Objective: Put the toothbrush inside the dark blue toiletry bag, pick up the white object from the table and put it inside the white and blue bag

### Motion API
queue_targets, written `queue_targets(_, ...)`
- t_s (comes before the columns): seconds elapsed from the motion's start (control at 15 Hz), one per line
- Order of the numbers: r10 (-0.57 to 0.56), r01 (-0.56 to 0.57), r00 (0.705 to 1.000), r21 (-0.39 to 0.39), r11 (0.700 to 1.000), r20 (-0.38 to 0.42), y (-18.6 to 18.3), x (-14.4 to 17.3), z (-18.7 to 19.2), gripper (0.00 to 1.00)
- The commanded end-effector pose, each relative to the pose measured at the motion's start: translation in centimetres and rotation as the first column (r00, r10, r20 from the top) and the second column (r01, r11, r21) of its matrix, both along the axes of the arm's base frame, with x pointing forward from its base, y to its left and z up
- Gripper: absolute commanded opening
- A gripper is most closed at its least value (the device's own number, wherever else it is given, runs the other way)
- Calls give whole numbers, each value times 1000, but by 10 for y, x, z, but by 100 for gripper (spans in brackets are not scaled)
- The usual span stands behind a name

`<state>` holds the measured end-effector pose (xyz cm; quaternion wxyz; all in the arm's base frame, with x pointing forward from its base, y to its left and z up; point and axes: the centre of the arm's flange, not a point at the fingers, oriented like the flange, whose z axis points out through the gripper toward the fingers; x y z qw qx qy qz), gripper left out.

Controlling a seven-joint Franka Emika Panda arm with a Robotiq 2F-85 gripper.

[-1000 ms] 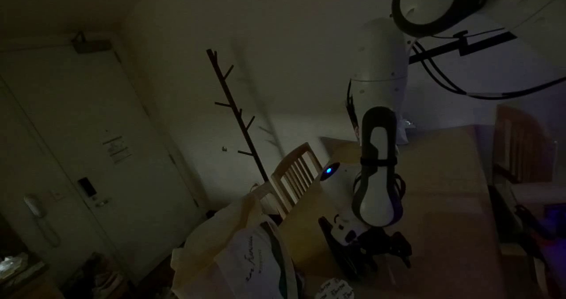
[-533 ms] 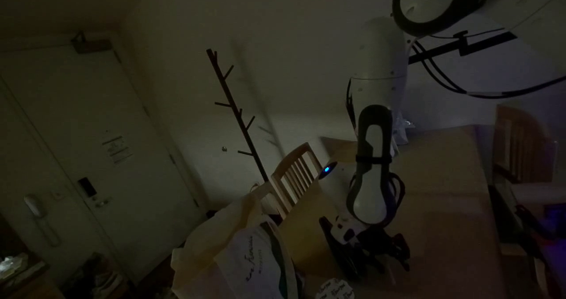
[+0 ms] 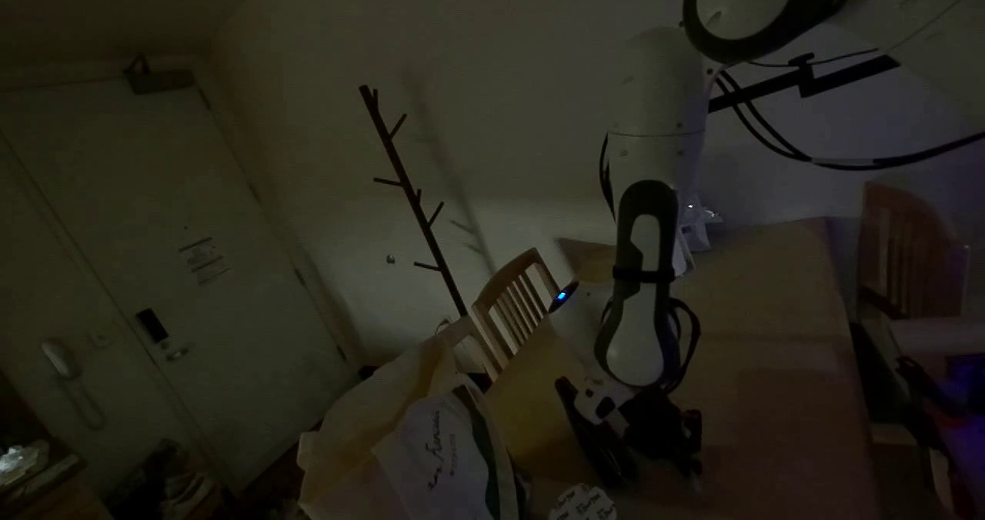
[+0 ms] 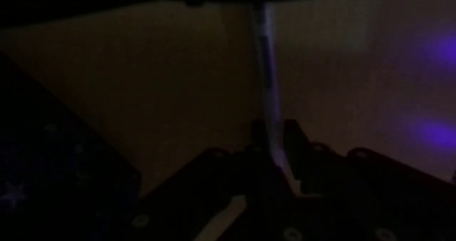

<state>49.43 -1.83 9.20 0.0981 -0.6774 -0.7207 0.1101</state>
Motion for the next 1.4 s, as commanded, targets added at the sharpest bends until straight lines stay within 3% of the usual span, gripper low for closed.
queue_targets(0.0, 6, -7, 999, -15, 1000, -42, -3, -3, 14, 0)
queue_targets(0.47, 12, -30, 994, -157, 987, -112, -16, -1, 64, 3)
queue_targets(0.8, 134, -141, 990, -259, 956, -42, -19, 21, 102, 3)
queue_targets(1.0, 270, -248, 963, -310, 918, 27, -12, 43, 128, 3)
queue_targets(1.33, 443, -379, 891, -371, 848, 103, 4, 84, 162, 3)
